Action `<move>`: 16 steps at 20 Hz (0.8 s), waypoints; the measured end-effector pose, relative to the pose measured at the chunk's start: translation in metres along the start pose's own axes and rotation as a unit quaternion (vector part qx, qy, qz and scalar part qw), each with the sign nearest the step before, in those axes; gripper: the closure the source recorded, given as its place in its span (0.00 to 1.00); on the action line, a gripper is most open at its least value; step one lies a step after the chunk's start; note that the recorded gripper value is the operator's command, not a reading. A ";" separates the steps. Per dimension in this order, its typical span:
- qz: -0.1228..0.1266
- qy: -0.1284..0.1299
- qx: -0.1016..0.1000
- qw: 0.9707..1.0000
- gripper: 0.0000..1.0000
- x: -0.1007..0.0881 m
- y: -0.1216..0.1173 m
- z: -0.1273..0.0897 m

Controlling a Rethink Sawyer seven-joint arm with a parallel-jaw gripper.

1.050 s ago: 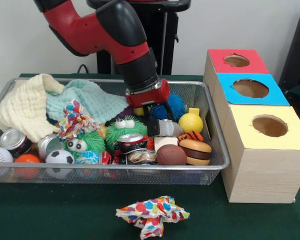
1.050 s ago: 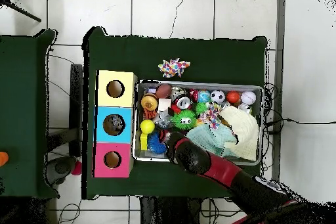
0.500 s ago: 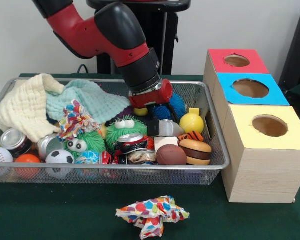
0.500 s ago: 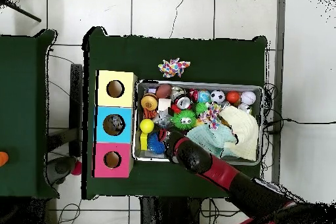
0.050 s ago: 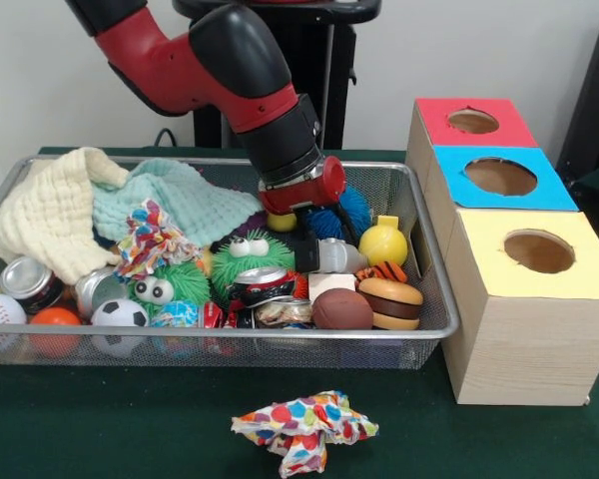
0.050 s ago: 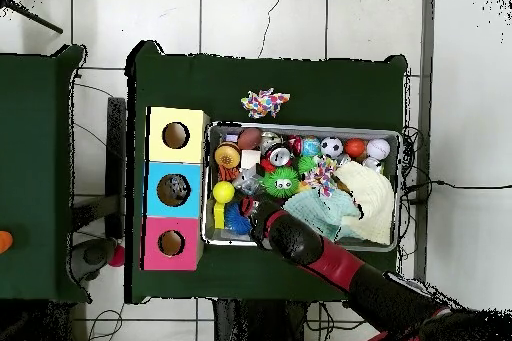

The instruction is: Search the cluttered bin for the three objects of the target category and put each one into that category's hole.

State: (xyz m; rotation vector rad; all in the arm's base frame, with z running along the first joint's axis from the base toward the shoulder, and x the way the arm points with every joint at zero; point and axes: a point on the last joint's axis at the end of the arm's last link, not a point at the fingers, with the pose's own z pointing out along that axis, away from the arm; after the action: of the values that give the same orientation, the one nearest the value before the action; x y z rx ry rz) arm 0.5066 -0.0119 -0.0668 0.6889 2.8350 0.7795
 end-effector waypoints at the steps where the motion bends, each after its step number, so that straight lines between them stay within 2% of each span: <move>1: 0.003 0.000 -0.003 1.000 0.00 0.000 0.000 0.000; 5: 0.018 -0.001 -0.017 1.000 0.00 -0.001 -0.003 0.001; 6: 0.024 0.001 -0.024 0.999 1.00 0.000 -0.003 0.002; 11: 0.025 0.006 -0.035 0.999 1.00 0.004 0.005 0.008; 16: 0.026 0.006 -0.036 0.999 1.00 0.004 0.005 0.008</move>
State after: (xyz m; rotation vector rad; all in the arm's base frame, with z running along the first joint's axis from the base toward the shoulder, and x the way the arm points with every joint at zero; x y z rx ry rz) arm 0.5067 -0.0022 -0.0711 0.7530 2.7944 0.8917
